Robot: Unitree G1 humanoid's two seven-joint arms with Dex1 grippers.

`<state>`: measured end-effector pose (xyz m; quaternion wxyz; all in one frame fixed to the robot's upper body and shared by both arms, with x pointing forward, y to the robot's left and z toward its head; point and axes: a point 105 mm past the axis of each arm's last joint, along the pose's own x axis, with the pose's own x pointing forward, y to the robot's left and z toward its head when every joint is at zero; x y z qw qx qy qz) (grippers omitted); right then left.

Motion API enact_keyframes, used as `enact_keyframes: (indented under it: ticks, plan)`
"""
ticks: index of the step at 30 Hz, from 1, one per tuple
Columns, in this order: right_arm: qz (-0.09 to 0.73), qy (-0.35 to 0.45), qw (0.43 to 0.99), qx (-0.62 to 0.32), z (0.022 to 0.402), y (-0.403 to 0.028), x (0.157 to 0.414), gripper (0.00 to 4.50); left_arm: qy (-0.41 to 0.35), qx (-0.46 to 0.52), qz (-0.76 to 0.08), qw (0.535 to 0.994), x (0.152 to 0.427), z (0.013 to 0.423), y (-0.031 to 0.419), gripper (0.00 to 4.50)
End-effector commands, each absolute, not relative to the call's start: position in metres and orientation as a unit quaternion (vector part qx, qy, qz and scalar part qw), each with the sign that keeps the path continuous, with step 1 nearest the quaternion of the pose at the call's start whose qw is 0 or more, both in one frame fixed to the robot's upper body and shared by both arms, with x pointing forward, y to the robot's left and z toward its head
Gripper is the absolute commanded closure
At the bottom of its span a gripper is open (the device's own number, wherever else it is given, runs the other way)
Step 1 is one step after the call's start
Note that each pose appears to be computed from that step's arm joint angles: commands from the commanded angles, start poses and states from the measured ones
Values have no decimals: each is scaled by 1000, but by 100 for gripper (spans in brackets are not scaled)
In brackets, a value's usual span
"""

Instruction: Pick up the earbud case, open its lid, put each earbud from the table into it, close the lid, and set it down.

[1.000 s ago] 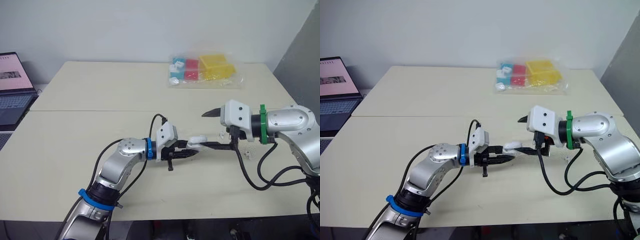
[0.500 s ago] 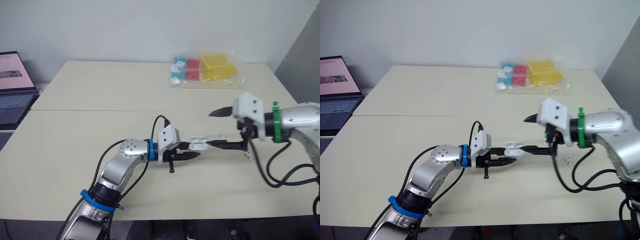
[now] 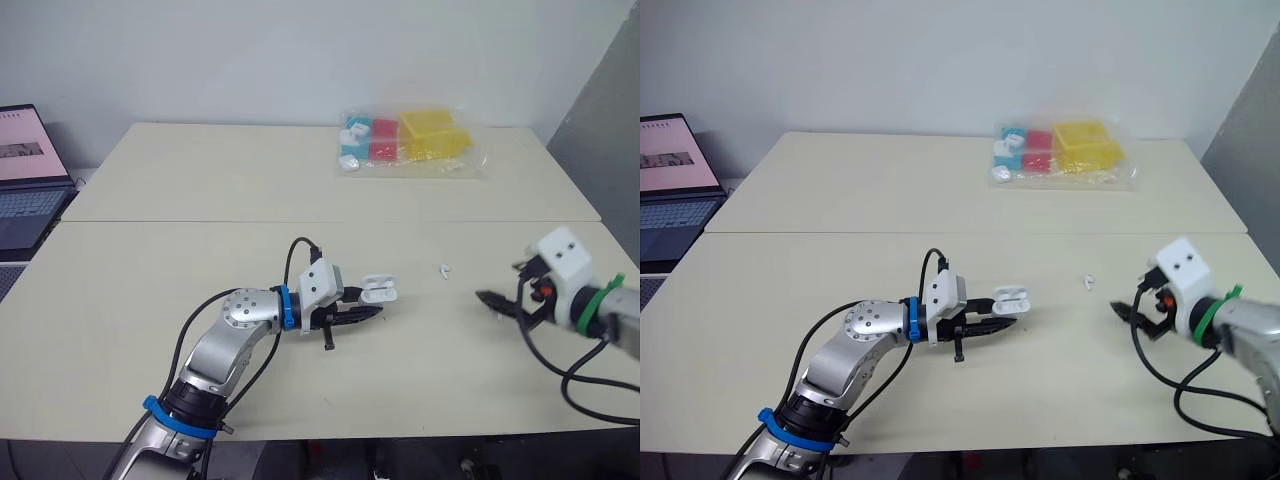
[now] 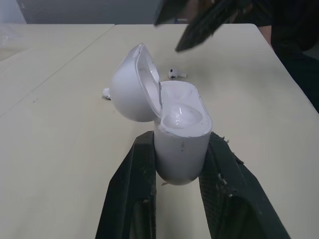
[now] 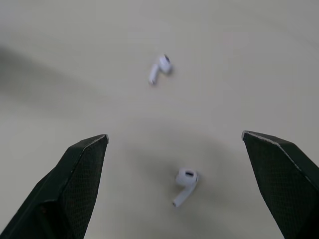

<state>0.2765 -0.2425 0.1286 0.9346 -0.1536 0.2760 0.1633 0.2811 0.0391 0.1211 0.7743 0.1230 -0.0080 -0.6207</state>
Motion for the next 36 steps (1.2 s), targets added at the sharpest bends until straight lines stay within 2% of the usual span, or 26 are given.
enact_keyframes:
  ticks: [1, 11, 16, 25, 29, 36]
  plan:
    - [107, 262, 950, -129, 131, -256, 288, 0, -36, 132, -629, 765, 277, 133, 32, 373]
    - [83, 301, 945, -93, 102, -269, 288, 0, -33, 134, -628, 766, 277, 132, 34, 373]
    - [98, 308, 943, -78, 91, -267, 284, 0, -31, 133, -628, 766, 276, 132, 34, 373]
    - [99, 306, 943, -82, 88, -268, 287, 0, -30, 134, -628, 766, 277, 131, 34, 373]
    - [104, 309, 942, -76, 86, -264, 287, 86, -29, 133, -628, 766, 277, 131, 33, 373]
    - [106, 309, 942, -79, 88, -263, 287, 344, -28, 136, -628, 765, 277, 130, 34, 373]
